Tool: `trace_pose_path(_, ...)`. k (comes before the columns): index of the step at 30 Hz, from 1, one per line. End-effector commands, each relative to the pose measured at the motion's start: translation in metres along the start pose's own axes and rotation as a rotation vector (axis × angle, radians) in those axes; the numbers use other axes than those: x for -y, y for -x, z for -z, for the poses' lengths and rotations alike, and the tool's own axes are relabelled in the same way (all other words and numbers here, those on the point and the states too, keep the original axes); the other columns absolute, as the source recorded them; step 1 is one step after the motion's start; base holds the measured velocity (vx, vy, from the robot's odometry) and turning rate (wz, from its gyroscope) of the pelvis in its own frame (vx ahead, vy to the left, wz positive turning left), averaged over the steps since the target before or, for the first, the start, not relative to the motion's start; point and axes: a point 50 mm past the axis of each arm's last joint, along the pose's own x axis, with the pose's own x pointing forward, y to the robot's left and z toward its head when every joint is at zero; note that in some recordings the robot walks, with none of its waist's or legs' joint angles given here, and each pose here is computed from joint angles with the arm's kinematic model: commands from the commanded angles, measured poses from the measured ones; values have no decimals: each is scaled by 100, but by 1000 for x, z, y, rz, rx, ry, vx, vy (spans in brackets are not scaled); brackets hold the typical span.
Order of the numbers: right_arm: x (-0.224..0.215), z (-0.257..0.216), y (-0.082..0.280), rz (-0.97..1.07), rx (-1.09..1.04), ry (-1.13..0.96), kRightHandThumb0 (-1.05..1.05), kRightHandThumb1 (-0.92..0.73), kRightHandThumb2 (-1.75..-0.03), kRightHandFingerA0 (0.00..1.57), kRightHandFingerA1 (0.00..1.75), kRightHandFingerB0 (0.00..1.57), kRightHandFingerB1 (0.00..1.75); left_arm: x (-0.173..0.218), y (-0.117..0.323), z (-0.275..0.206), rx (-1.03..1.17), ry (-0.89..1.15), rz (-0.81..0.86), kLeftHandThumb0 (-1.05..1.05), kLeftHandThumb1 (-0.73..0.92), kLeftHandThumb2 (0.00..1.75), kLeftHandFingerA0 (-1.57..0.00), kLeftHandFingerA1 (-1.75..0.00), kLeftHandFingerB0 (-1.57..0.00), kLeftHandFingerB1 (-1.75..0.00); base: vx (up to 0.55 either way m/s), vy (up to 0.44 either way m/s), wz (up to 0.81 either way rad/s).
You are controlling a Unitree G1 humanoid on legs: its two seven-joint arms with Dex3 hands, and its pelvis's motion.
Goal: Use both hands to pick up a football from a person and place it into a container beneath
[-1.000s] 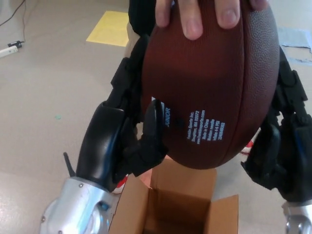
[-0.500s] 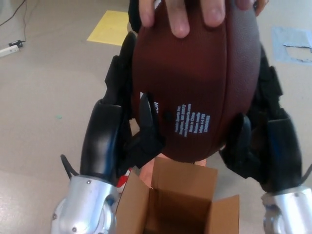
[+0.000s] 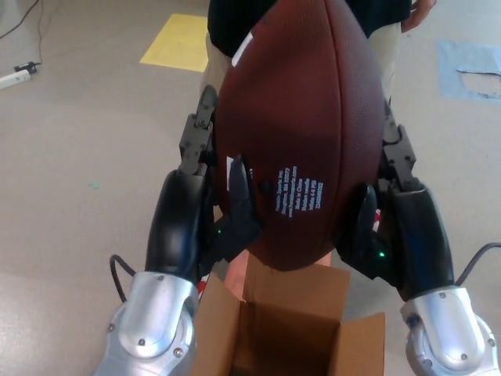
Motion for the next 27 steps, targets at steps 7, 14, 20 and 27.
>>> trace_pose_path(7,-8,31,-17,-86,-88,-14,-89,-79,-115,0,11,1,12,17,-28,22,-61,55,191,-77,92,116,0,-12,0,-10,0,0,0)
trace_pose_path(14,3,48,-26,-46,-138,-23,-98,-84,-117,0,4,1,5,15,-46,38,-97,81,220,-65,92,85,0,0,0,-2,0,0,0)
trace_pose_path(20,14,51,-37,-18,-135,-15,-90,-80,-117,0,11,0,10,16,-62,46,-139,110,231,-67,92,84,0,0,0,-3,0,0,0)
trace_pose_path(27,19,60,-43,13,-170,29,-86,-78,-100,0,4,0,7,11,-75,61,-172,126,242,-80,92,116,0,-10,0,-10,0,0,0)
